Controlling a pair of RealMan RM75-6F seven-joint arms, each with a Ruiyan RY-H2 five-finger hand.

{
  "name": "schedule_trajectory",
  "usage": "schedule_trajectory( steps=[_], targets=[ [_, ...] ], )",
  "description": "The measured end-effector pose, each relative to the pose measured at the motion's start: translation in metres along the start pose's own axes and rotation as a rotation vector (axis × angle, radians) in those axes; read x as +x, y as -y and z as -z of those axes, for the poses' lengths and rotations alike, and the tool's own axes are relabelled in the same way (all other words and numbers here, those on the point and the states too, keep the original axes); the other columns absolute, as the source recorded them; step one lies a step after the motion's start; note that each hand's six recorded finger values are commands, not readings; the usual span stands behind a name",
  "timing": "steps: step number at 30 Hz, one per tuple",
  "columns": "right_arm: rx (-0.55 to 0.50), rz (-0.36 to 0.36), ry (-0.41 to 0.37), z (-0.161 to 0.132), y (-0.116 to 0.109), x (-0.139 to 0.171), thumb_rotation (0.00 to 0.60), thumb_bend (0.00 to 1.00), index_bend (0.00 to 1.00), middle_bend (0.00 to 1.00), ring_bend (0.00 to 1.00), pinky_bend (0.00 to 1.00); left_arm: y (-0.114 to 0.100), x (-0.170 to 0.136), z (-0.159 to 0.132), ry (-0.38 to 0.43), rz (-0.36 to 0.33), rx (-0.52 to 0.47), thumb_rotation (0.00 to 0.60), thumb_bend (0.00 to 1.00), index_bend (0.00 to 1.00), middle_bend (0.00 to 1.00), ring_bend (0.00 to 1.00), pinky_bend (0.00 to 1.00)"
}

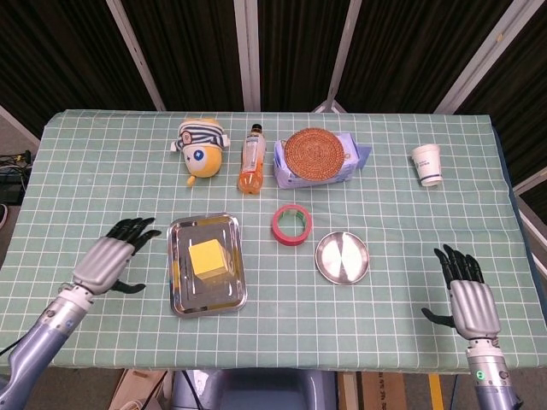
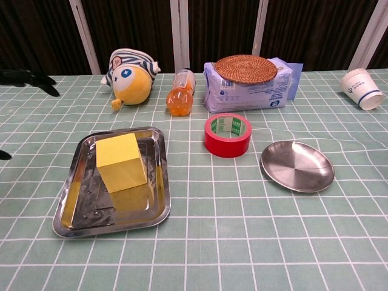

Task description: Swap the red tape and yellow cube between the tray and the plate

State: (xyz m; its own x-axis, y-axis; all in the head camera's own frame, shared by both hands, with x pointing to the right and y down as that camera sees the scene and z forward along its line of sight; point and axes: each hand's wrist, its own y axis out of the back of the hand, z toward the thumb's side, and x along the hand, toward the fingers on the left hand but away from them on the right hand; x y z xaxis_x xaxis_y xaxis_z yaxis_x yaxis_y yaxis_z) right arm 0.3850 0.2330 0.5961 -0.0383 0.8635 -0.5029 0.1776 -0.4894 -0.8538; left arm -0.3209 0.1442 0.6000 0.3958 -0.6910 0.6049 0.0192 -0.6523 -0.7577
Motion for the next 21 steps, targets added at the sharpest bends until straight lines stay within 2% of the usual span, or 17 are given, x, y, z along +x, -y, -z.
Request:
schedule_trajectory(
  steps=[3, 9, 15, 21],
  targets=[
    [0.005, 0.004, 0.011, 0.001, 0.001, 0.000, 0.600, 0.01, 0.00, 0.00, 0.00, 0.00, 0.003, 0.019, -0.013, 0.044, 0.022, 0.049, 0.600, 0.00, 0.15, 0.00, 0.00, 0.04],
    [0.013, 0.008, 0.030, 0.000, 0.004, 0.000, 0.600, 0.01, 0.00, 0.00, 0.00, 0.00, 0.016, 0.046, -0.026, 0.094, 0.003, 0.065, 0.600, 0.00, 0.15, 0.00, 0.00, 0.04],
    [0.019, -0.003, 0.051, 0.001, 0.007, 0.002, 0.600, 0.01, 0.00, 0.00, 0.00, 0.00, 0.035, 0.065, -0.043, 0.150, -0.003, 0.040, 0.600, 0.00, 0.15, 0.00, 0.00, 0.04],
    [0.017, -0.009, 0.057, 0.001, 0.007, 0.003, 0.600, 0.01, 0.00, 0.00, 0.00, 0.00, 0.044, 0.074, -0.058, 0.196, -0.028, 0.015, 0.600, 0.00, 0.15, 0.00, 0.00, 0.04]
  ],
)
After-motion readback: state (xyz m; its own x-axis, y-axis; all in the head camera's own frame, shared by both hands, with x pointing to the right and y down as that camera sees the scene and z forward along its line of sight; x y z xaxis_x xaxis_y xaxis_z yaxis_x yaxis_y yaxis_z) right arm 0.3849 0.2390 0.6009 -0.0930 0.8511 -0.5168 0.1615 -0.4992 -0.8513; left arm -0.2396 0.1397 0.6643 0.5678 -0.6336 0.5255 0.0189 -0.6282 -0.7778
